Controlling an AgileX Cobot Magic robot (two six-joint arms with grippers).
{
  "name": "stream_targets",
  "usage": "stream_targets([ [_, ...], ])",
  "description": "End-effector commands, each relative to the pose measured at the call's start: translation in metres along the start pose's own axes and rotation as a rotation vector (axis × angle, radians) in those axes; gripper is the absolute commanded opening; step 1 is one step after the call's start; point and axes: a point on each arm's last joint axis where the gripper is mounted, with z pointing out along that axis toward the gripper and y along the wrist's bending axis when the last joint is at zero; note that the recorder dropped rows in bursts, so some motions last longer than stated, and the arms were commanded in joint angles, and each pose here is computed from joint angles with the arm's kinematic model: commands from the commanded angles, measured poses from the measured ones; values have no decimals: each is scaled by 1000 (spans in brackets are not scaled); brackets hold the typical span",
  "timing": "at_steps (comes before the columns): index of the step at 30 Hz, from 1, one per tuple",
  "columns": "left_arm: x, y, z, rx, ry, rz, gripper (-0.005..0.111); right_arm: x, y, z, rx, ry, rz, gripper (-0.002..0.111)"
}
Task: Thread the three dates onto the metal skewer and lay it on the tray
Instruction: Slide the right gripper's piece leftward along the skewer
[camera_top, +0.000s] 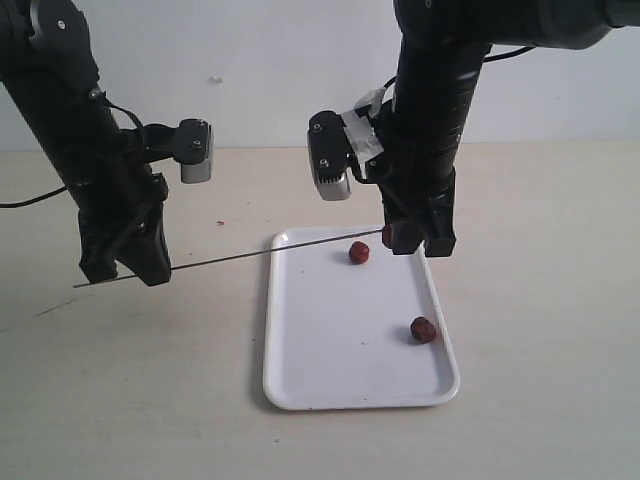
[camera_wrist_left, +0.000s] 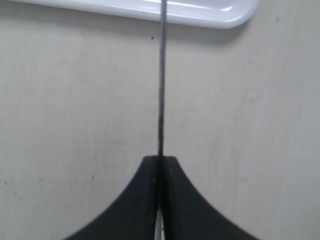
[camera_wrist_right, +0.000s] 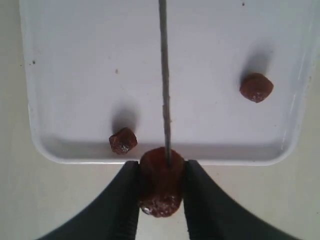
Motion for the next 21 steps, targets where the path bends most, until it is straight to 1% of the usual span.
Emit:
stream_targets([
  [1,-3,-2,1,-8,23,12,0,0,0,-2,3,6,-6,29],
  [9,-10,-6,3,-5,21,32,0,0,0,-2,3,6,-6,29],
  [13,-18,-9,6,-24,21,54,0,-8,5,-2,2,4,-30,29],
  [17,-18,-8,6,-34,18,46,0,-18,10,0,-3,4,-57,29],
  [21,-20,-9,6,-22,7,40,0,-33,18,2,-13,-1,-90,29],
])
